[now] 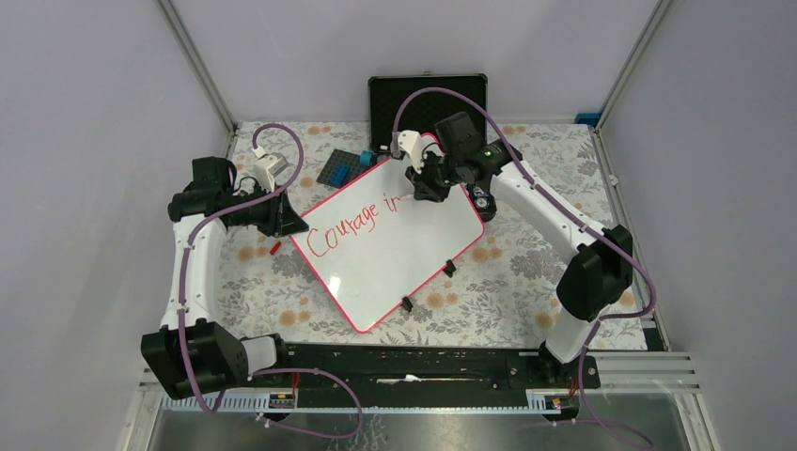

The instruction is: Write a sentence on the whiteboard

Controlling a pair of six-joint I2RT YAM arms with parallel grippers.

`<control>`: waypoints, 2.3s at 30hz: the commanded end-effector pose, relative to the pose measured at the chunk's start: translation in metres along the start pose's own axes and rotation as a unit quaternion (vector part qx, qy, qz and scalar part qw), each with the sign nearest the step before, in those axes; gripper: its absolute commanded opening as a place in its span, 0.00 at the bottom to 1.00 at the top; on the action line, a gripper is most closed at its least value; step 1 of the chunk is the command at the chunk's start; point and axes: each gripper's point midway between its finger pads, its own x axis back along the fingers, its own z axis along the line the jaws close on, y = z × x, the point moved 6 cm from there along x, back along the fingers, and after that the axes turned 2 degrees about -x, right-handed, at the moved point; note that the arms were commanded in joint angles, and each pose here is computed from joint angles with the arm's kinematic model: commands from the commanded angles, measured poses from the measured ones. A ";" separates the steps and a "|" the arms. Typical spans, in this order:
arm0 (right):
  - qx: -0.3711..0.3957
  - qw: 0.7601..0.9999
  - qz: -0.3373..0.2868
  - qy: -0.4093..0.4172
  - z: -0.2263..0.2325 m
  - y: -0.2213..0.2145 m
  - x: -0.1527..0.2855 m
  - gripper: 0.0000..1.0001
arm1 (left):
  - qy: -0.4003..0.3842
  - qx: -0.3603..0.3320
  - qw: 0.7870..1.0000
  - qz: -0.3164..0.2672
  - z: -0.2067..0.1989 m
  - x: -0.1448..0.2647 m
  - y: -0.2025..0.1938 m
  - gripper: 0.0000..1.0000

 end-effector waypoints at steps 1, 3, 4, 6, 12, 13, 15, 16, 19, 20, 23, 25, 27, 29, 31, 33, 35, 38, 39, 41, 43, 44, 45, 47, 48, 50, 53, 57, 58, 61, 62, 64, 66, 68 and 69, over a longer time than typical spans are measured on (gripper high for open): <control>0.010 1.000 -0.001 -0.005 0.003 -0.005 0.011 0.00 | 0.020 -0.034 0.999 -0.005 0.007 0.000 0.003 0.05; 0.008 1.000 0.002 0.003 0.006 -0.007 0.012 0.00 | 0.019 -0.033 0.999 -0.005 0.007 0.000 0.003 0.05; 0.009 1.000 0.003 0.006 0.008 -0.008 0.013 0.00 | 0.019 -0.034 0.999 -0.006 0.007 0.000 0.003 0.05; 0.011 1.000 0.006 0.011 0.011 -0.009 0.014 0.00 | 0.019 -0.034 0.999 -0.006 0.007 0.000 0.003 0.05; 0.020 0.999 -0.006 0.029 0.023 -0.001 0.027 0.00 | 0.020 -0.035 0.999 -0.007 0.006 0.001 0.004 0.08; 0.020 0.999 -0.012 0.035 0.026 0.002 0.031 0.00 | 0.021 -0.034 0.999 -0.007 0.006 0.001 0.004 0.10; 0.022 0.998 -0.027 0.056 0.034 0.009 0.039 0.00 | 0.023 -0.032 0.999 -0.008 0.006 0.002 0.005 0.17; 0.022 0.997 -0.032 0.066 0.038 0.011 0.043 0.00 | 0.024 -0.031 0.999 -0.008 0.006 0.002 0.005 0.20; 0.026 0.993 -0.043 0.111 0.059 0.014 0.050 0.00 | 0.023 -0.029 0.999 -0.011 0.004 0.003 0.006 0.29; 0.028 0.991 -0.044 0.124 0.067 0.013 0.050 0.00 | 0.023 -0.030 0.999 -0.011 0.004 0.003 0.006 0.31; 0.024 0.988 -0.039 0.150 0.087 0.006 0.041 0.00 | 0.022 -0.029 0.999 -0.012 0.003 0.003 0.005 0.33; 0.010 0.986 -0.042 0.160 0.096 0.004 0.033 0.00 | 0.023 -0.030 0.999 -0.013 0.002 0.004 0.005 0.31; 0.006 0.985 -0.044 0.165 0.107 0.003 0.025 0.00 | 0.023 -0.029 0.999 -0.015 0.002 0.005 0.005 0.29; 0.004 0.985 -0.048 0.163 0.117 0.006 0.018 0.00 | 0.020 -0.026 0.999 -0.018 0.002 0.005 0.005 0.28; -0.001 0.985 -0.061 0.165 0.128 0.012 0.014 0.00 | 0.015 -0.024 0.999 -0.016 0.003 0.003 0.004 0.27; -0.010 0.984 -0.068 0.167 0.135 0.015 0.011 0.00 | 0.007 -0.019 1.000 -0.015 0.003 0.002 0.004 0.26; -0.024 0.983 -0.071 0.165 0.137 0.014 0.010 0.00 | 0.000 -0.017 1.000 -0.015 0.002 0.002 0.006 0.25; -0.032 0.983 -0.072 0.166 0.140 0.011 0.007 0.00 | -0.003 -0.016 1.000 -0.016 0.002 0.002 0.007 0.23; -0.032 0.983 -0.073 0.166 0.141 0.009 0.006 0.00 | -0.004 -0.017 1.000 -0.017 0.001 0.002 0.007 0.23; -0.031 0.983 -0.073 0.164 0.143 0.007 0.006 0.00 | -0.004 -0.017 1.000 -0.016 0.001 0.002 0.005 0.22; -0.029 0.984 -0.075 0.162 0.144 0.008 0.005 0.00 | -0.004 -0.015 1.000 -0.016 0.000 0.002 0.004 0.21; -0.026 0.984 -0.077 0.162 0.145 0.009 0.005 0.00 | -0.005 -0.015 1.000 -0.016 0.000 0.001 0.004 0.20; -0.023 0.984 -0.079 0.161 0.147 0.011 0.004 0.00 | -0.004 -0.014 1.000 -0.016 0.000 0.001 0.003 0.20; -0.016 0.983 -0.082 0.161 0.151 0.013 0.003 0.00 | -0.002 -0.013 1.000 -0.016 0.001 0.001 0.003 0.19; -0.013 0.984 -0.082 0.160 0.154 0.014 0.003 0.00 | -0.001 -0.013 1.000 -0.016 0.001 0.001 0.002 0.18; -0.006 0.985 -0.084 0.153 0.158 0.015 0.000 0.00 | 0.000 -0.012 1.000 -0.016 0.001 0.001 0.002 0.16; 0.001 0.985 -0.090 0.145 0.164 0.015 -0.005 0.00 | 0.001 -0.011 1.000 -0.017 0.001 0.000 0.000 0.15; 0.009 0.986 -0.090 0.139 0.172 0.014 -0.010 0.00 | 0.002 -0.010 1.000 -0.015 0.002 -0.001 -0.001 0.12; 0.010 0.986 -0.088 0.138 0.173 0.013 -0.010 0.00 | 0.002 -0.009 1.000 -0.015 0.002 -0.001 -0.001 0.11; 0.014 0.986 -0.088 0.140 0.179 0.011 -0.012 0.00 | 0.002 -0.008 1.000 -0.015 0.003 -0.002 -0.001 0.10; 0.016 0.986 -0.087 0.141 0.180 0.011 -0.013 0.00 | 0.001 -0.006 1.000 -0.015 0.003 -0.002 -0.002 0.09; 0.018 0.986 -0.083 0.141 0.183 0.009 -0.016 0.00 | 0.001 -0.007 1.000 -0.016 0.002 -0.002 -0.002 0.08; 0.022 0.986 -0.082 0.141 0.185 0.008 -0.018 0.00 | -0.001 -0.007 1.000 -0.017 0.001 -0.001 -0.001 0.07; 0.027 0.987 -0.083 0.135 0.185 0.008 -0.019 0.00 | -0.001 -0.007 1.000 -0.017 0.002 -0.002 -0.001 0.07; 0.030 0.987 -0.084 0.133 0.185 0.010 -0.019 0.00 | -0.001 -0.006 1.000 -0.017 0.002 -0.002 -0.001 0.06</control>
